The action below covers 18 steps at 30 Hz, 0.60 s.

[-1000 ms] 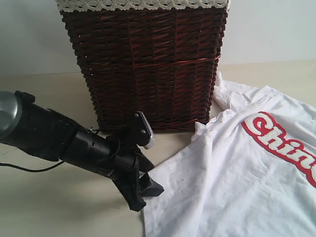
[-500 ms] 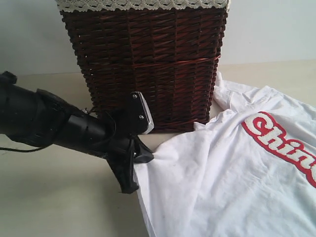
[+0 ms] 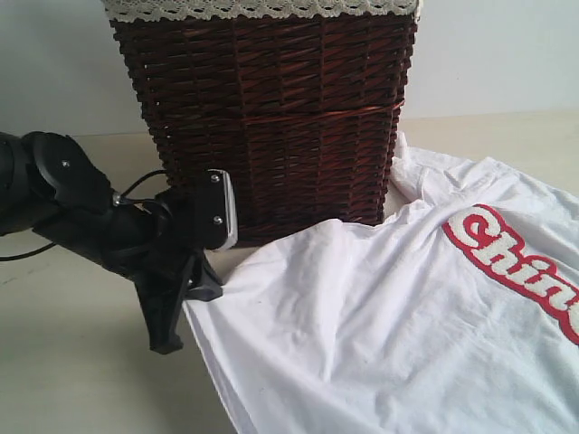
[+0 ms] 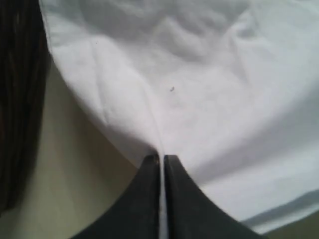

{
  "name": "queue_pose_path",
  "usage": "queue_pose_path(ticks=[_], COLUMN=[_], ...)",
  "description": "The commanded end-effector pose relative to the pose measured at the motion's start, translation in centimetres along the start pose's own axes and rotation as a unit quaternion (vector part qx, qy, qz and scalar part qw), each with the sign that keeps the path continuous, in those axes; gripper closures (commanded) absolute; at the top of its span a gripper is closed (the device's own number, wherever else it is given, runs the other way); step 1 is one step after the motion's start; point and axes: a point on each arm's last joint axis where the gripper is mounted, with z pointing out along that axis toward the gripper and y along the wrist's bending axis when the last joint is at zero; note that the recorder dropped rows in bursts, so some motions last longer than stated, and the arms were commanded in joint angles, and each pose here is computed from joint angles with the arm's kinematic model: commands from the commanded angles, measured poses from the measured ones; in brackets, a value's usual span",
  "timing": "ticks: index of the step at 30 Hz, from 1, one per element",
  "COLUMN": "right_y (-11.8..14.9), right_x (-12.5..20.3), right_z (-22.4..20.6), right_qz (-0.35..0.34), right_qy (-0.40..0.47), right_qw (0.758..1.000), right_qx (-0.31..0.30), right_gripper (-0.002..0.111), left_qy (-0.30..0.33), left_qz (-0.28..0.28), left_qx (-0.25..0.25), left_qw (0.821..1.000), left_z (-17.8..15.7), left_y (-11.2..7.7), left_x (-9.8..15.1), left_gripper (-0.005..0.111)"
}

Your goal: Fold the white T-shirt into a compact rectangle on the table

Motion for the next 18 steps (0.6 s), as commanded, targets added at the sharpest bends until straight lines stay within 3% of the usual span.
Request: queue_pose_path(ticks=[1,4,9,12,18], right_y=[0.0,0.0,0.0,0.0,0.0], right_x=[0.1,0.1,0.1,0.1,0.1], right_z=[0.0,0.0,0.0,0.0,0.0], right_qz=[-0.005,-0.005,-0.005,-0.005,-0.005], right_qy=[-0.002,-0.002,-0.002,-0.002,-0.002], right_qw=[1.000,1.000,1.000,1.000,1.000], right_qx=[0.002,0.002,0.002,0.002,0.002], right_gripper=[0.108,0.108,0.108,0.108,0.108], left_qy=[0.021,0.025,0.026,0.023,-0.028], left_qz=[-0.054,-0.074,-0.087,-0.093,-0.153], left_qx=[0.004,0.011,0.065,0.077,0.067], left_qw=[0.998,0.997,0.994,0.992,0.986], left_z=[-1.2,-1.6,-1.9,-1.9,-2.6], left_y=[1.5,2.1,1.4,1.2,1.4], left_x=[2.4,3.5,3.9,3.8,2.6], left_gripper=[0.107,0.107,0.104,0.089,0.045])
